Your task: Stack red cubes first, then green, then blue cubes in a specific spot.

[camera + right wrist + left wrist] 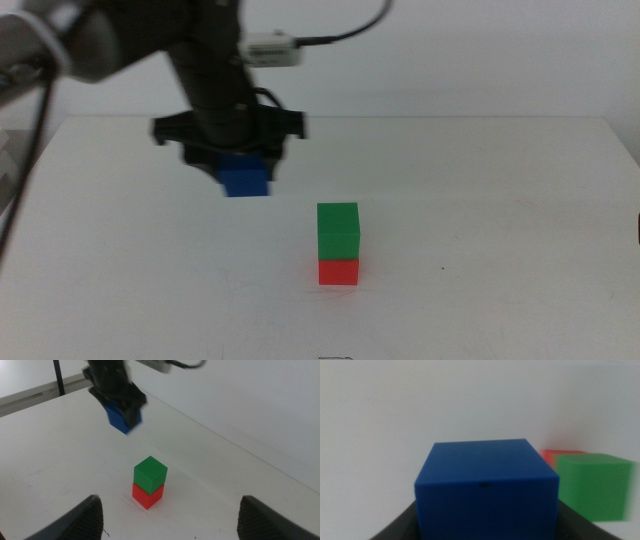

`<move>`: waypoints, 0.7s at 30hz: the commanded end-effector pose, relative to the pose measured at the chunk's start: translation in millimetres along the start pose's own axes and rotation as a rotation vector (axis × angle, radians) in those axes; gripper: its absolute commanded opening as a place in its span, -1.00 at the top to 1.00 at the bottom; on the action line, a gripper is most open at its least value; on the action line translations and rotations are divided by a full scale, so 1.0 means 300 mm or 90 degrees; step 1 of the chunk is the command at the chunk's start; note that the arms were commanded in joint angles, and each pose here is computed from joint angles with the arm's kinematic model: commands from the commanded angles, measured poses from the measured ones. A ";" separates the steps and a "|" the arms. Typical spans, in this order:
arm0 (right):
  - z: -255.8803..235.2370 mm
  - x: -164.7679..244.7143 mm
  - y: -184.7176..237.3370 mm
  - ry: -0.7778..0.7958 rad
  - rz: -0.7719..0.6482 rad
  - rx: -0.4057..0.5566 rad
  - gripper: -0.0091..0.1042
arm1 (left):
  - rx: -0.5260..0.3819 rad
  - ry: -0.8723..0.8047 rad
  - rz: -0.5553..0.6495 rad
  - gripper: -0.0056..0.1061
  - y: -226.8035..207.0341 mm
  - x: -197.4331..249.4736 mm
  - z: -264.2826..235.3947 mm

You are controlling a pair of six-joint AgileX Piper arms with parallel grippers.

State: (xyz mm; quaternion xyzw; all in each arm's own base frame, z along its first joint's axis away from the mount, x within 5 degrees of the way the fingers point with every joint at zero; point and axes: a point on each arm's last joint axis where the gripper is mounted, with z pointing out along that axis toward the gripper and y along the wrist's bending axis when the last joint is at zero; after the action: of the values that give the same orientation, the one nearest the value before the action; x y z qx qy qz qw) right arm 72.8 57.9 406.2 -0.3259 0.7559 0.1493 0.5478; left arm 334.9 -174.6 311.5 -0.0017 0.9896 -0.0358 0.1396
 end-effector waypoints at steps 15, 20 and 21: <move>-0.010 -0.040 -0.010 -0.054 -0.010 0.017 -0.54 | 0.048 -0.011 0.012 0.92 -0.281 0.072 -0.074; -0.010 -0.040 -0.010 -0.054 -0.010 0.017 -0.54 | 0.048 0.000 0.006 0.92 -0.288 0.073 -0.056; -0.010 -0.040 -0.010 -0.054 -0.010 0.017 -0.54 | 0.051 0.004 0.005 0.92 -0.291 0.074 -0.052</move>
State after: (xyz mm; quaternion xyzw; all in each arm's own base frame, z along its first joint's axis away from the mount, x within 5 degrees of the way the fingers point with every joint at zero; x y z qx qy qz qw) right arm 72.8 57.9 406.2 -0.3259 0.7559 0.1493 0.5478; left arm 320.9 -268.8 299.6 0.0174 0.9876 -0.0710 0.1387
